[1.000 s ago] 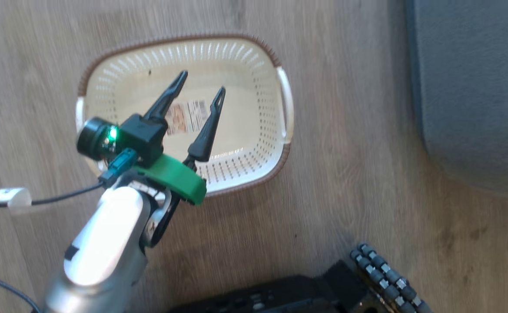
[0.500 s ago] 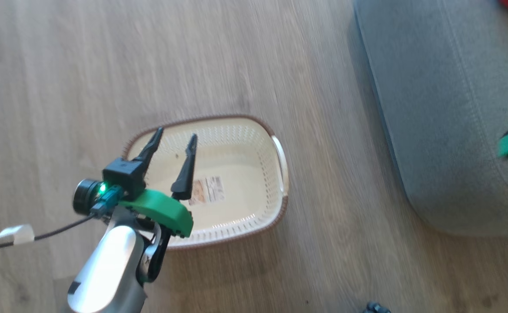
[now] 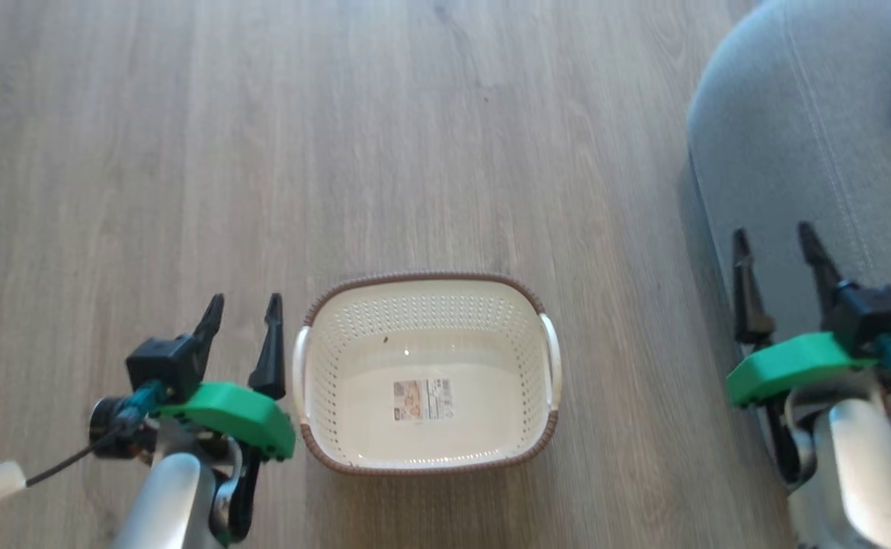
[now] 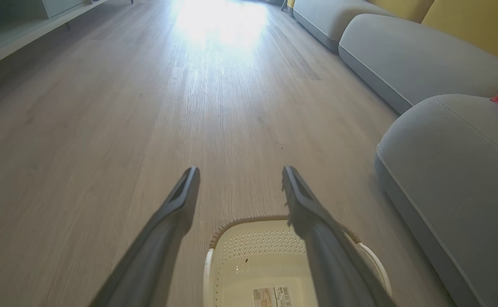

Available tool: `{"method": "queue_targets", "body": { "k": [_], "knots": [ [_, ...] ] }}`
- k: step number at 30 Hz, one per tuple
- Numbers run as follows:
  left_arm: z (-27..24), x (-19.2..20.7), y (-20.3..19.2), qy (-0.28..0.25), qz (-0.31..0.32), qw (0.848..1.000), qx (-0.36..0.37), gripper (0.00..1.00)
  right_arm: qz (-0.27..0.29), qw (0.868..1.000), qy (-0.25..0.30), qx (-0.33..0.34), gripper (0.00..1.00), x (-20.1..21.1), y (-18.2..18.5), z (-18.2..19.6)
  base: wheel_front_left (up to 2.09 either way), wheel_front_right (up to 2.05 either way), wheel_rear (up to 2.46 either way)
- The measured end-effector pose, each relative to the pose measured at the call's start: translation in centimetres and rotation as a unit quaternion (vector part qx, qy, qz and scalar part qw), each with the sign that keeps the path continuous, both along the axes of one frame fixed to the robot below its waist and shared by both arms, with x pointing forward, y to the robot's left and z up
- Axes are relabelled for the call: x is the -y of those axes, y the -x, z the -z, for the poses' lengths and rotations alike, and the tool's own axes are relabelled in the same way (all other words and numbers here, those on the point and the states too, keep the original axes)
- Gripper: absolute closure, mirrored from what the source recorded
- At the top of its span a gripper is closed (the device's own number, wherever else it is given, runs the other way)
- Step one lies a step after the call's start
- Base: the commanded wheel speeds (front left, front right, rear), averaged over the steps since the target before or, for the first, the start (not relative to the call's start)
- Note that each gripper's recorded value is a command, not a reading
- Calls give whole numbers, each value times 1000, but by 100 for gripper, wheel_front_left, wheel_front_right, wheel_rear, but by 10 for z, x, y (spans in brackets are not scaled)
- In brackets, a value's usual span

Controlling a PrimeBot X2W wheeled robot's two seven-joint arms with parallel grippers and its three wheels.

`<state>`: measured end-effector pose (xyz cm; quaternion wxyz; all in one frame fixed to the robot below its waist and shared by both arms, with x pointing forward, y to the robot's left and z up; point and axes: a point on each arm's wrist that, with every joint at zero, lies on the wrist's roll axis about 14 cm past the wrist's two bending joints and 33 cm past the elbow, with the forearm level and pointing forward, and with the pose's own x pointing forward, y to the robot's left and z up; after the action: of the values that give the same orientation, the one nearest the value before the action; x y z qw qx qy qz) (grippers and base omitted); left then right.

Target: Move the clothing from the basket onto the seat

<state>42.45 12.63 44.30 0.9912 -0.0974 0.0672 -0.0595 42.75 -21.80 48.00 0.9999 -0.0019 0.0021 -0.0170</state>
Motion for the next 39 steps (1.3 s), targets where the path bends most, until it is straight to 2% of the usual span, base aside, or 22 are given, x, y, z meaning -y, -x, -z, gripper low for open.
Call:
{"method": "queue_targets", "body": {
  "k": [10,21,22,29,39],
  "knots": [
    [-7,-39,24,-1,-53,999,6,0,-51,999,-12,-4,0,-38,19,2,0,0,0],
    [-9,-50,36,-10,-66,998,9,0,-53,998,-14,3,0,-39,34,-4,0,0,0],
    [-9,-50,36,-13,-66,998,9,100,-53,998,-15,1,100,-39,35,-3,0,0,0],
    [38,-50,67,-9,-69,995,-71,100,-43,995,-27,-84,100,-35,63,49,0,0,0],
    [36,-54,67,42,-89,992,-77,100,-23,993,-86,-84,100,-31,63,47,0,0,0]
  ]
}}
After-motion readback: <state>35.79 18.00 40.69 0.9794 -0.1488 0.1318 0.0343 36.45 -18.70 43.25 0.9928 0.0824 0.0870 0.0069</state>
